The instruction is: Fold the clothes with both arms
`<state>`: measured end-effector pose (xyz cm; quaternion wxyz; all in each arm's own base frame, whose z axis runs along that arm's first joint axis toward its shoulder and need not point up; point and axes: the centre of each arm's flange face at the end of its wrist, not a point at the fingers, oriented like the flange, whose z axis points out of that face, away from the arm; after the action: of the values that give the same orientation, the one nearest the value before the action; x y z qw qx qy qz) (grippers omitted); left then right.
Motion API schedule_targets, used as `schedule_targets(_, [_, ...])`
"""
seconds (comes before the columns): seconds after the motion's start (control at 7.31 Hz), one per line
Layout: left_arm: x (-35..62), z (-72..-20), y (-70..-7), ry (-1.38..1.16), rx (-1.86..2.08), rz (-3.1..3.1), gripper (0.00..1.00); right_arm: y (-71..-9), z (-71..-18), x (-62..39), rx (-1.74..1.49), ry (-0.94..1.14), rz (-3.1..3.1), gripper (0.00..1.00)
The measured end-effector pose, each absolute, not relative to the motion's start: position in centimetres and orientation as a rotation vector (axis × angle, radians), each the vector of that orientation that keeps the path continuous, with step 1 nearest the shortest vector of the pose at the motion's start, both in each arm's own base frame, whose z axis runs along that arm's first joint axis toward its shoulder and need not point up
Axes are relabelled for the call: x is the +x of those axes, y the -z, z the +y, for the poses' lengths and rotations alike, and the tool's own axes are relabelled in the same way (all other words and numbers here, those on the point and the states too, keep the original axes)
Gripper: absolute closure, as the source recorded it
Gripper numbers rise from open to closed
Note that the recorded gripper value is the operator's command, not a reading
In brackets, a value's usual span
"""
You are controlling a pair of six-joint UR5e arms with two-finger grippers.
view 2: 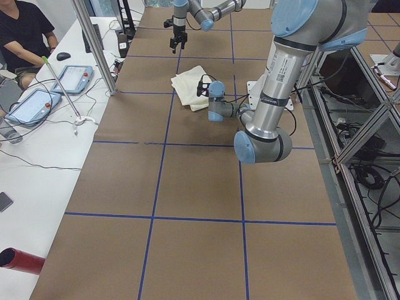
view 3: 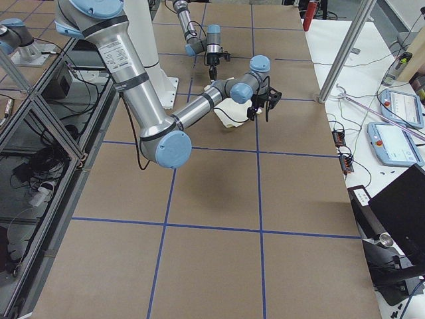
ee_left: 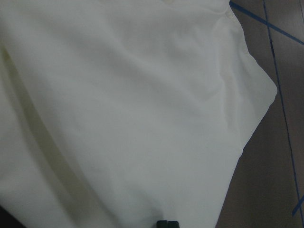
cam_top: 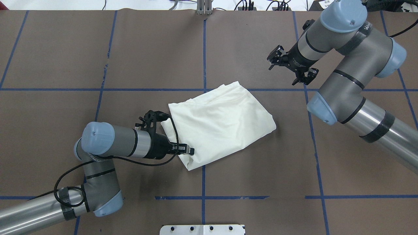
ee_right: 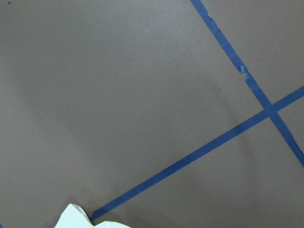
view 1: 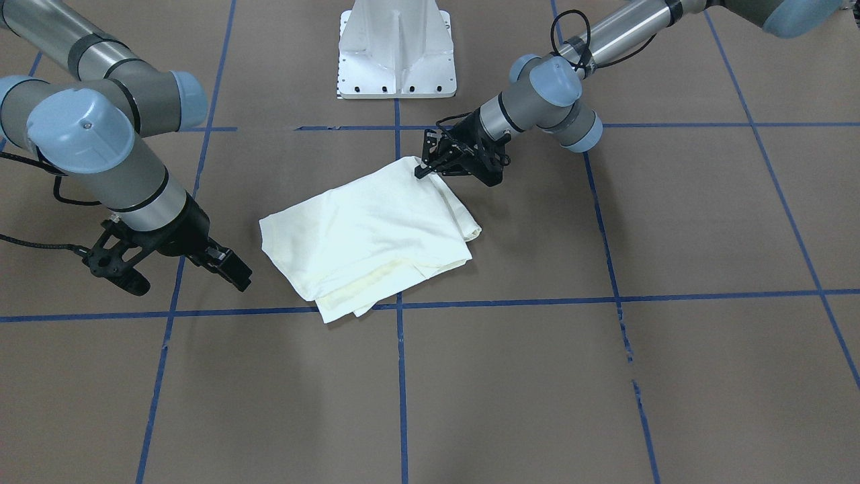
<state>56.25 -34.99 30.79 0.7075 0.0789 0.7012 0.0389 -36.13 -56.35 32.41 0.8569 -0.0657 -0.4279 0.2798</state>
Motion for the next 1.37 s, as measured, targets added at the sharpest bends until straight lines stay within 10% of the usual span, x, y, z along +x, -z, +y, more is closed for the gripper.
schedule_targets(1.37, [29.7,-41.0,-45.8,-0.053,0.367,1.217,1.00,-48.2,-50.2,-16.8,0.047,-0.183,-0.772,0.00])
